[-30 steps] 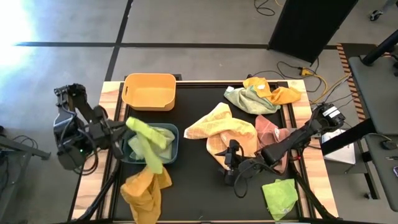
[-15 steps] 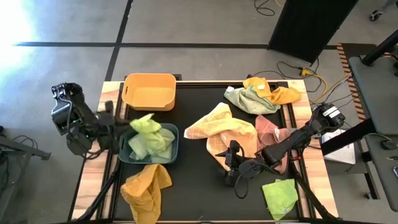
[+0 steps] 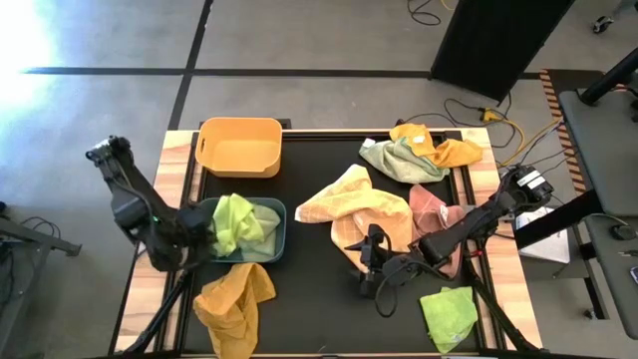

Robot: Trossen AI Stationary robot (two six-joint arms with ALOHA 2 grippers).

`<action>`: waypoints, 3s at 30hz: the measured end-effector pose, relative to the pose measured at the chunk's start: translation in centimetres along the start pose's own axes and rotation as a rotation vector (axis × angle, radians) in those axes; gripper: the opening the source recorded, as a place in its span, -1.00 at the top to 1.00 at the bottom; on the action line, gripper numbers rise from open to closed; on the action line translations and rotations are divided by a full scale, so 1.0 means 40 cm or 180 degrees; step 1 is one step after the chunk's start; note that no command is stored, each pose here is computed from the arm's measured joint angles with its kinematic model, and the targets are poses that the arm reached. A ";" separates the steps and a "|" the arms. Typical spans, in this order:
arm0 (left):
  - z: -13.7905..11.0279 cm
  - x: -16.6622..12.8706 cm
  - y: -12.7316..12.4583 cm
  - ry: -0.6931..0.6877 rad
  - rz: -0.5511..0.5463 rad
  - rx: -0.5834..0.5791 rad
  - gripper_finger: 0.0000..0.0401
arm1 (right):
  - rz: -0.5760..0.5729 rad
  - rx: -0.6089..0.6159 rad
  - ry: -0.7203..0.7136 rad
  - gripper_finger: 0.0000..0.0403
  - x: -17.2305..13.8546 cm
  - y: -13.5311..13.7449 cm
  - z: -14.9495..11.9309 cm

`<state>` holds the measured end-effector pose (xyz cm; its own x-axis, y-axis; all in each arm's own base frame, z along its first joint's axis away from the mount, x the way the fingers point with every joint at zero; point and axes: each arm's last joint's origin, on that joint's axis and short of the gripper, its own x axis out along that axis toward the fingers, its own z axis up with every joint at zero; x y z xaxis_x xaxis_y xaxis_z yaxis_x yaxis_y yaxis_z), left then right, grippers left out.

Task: Sort microfiber towel by color & place in baskets
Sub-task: Put the left green microfiber towel into the blue bin, then put the bottom yellow towel into the yellow bin

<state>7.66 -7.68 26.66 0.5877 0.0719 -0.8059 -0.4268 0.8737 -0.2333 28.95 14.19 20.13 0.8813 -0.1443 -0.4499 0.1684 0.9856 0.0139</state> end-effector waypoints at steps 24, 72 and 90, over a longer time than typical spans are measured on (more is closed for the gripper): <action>0.035 0.171 0.063 0.1262 0.1003 -0.0257 0.69 | -0.0046 0.0019 -0.0056 -0.29 0.009 -0.013 0.010; 0.149 0.246 -0.010 0.1892 0.1472 0.0152 -0.12 | 0.0037 0.0110 -0.0019 -0.49 0.001 0.000 0.004; 0.041 0.102 -0.334 0.1134 -0.0182 0.0542 -0.15 | 0.0037 0.0141 -0.0012 -0.51 0.001 0.001 0.003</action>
<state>16.88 -18.25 27.40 0.3191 -0.1244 -0.9395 -0.2628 0.9408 -0.2139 29.03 14.20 20.22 0.8851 -0.1332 -0.4460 0.1774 0.9824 0.0586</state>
